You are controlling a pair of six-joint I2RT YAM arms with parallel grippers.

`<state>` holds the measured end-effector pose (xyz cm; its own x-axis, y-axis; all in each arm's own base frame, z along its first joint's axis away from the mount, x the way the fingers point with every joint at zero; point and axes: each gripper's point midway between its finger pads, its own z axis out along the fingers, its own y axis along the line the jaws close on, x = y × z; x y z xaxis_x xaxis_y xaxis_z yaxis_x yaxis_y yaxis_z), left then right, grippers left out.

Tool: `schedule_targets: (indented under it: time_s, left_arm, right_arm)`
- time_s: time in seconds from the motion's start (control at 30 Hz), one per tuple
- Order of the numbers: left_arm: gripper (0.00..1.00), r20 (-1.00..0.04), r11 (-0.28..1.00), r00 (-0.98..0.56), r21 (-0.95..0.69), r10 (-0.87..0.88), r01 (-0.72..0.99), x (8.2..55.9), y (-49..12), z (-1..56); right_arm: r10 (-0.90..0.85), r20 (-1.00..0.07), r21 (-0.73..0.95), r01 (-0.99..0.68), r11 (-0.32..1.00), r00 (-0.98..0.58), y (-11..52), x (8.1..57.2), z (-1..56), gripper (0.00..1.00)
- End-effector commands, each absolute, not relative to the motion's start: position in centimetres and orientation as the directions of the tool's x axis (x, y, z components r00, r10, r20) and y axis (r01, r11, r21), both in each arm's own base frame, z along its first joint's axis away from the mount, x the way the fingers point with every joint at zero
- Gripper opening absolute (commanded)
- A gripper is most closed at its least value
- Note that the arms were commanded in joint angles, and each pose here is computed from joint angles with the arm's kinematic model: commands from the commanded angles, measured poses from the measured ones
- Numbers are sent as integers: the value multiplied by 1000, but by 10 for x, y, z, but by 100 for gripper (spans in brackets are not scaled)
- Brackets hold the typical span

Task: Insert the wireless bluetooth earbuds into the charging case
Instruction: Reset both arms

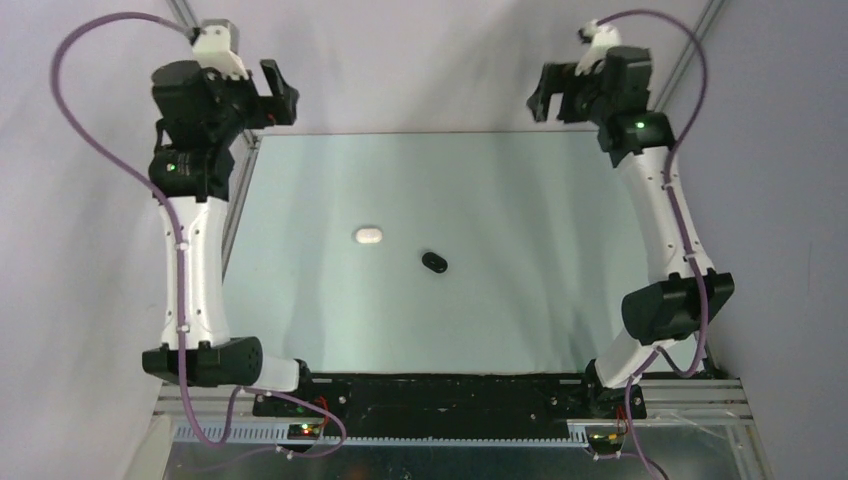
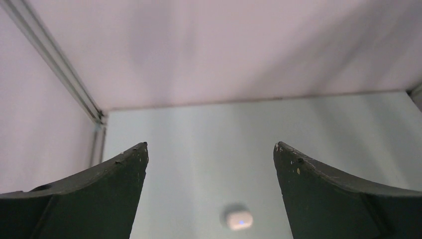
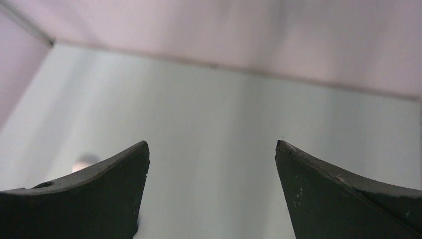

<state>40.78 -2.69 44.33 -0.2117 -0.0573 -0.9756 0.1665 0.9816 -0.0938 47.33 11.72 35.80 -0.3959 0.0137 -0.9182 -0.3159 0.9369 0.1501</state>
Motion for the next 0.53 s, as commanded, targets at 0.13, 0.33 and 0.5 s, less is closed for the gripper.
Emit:
schedule_targets:
  time_s: [0.13,0.33,0.5]
  left_arm:
    - [100,-980,990,-198,-2,27,143,399,-14,441]
    - [100,-930,971,-363,-131,-50,202,393,-34,372]
    - [100,-922,965,-379,-169,-83,201,397,-37,370]
  right_arm:
    - [96,-954,169,-244,955,-284,101,471,398,100]
    - [71,-893,122,-89,989,-445,84,447,335,99]
    - [37,-885,141,-191,971,-464,102,441,333,99]
